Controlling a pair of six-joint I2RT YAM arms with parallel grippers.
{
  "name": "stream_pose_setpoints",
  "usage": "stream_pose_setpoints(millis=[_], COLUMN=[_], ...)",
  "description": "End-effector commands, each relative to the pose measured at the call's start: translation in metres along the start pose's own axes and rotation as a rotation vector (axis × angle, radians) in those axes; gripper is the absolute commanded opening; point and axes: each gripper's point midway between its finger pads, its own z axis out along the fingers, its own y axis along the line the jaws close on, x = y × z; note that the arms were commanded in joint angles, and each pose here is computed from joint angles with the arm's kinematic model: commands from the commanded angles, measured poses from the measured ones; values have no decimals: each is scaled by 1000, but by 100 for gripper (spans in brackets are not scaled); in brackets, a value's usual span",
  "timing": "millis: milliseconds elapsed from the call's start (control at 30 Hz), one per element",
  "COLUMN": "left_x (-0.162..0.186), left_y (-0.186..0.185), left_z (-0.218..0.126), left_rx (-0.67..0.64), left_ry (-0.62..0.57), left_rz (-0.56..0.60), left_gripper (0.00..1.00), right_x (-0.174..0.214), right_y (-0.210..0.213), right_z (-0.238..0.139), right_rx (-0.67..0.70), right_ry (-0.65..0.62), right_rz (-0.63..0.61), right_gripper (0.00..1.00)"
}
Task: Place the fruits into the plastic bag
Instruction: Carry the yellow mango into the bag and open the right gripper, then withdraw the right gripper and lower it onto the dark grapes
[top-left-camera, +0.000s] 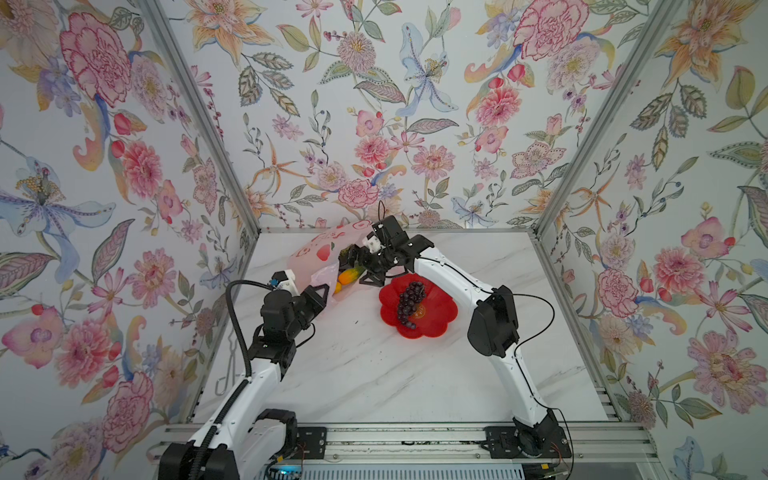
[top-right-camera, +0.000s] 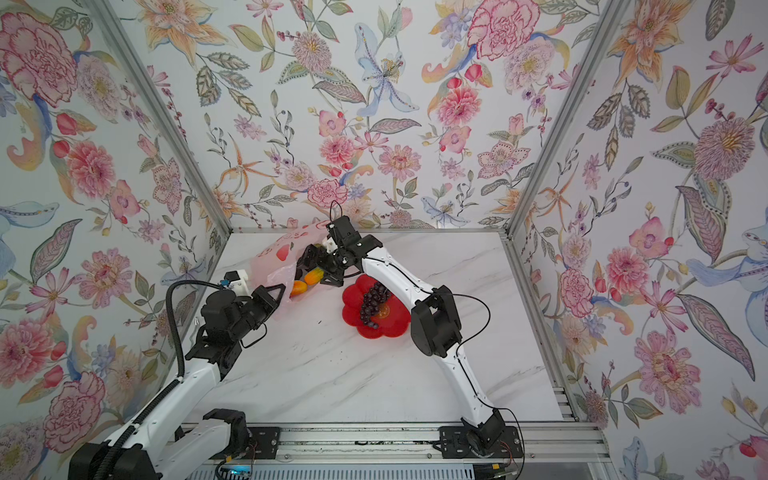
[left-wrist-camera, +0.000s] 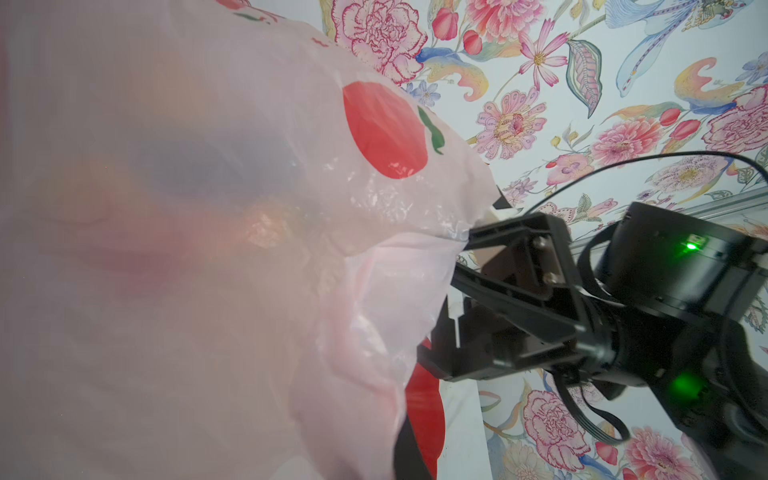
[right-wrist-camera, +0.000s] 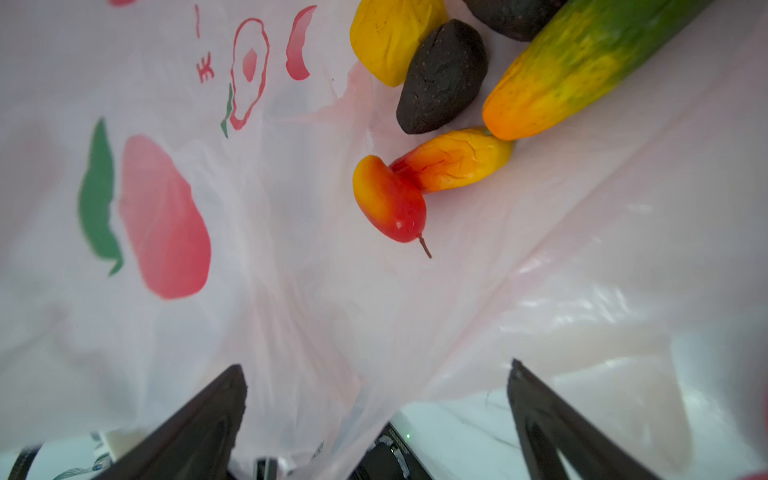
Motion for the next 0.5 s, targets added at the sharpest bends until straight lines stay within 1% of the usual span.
stream_pose_setpoints(millis=[0, 133, 233, 267, 333, 367, 467], left_x=[-8, -8, -6, -6, -5, -5, -4], left_y=[-11, -10, -8, -9, -8, -8, -7], left_z=[-2, -2, -2, -2, -2, -3, -3], left_rx=[33, 34, 34, 38, 39, 39, 41], left_ry=[-4, -1, 2, 2, 5, 4, 6], left_rz=[30, 29, 22, 22, 19, 17, 7], left_gripper=[0, 0, 0, 0, 0, 0, 0], right_x=[21, 40, 49, 51, 56, 49, 44], right_y=[-27, -59, -102, -119, -139, -155, -175], right_z=[-37, -71, -93, -100, -102, -108, -102], right_rx=[173, 305, 409, 439, 478, 497, 518], right_ry=[-4, -30, -54, -58, -56, -68, -66], right_rz=[-65, -65, 7, 48, 76, 114, 154], right_gripper=[99, 99, 99, 99, 99, 99, 99])
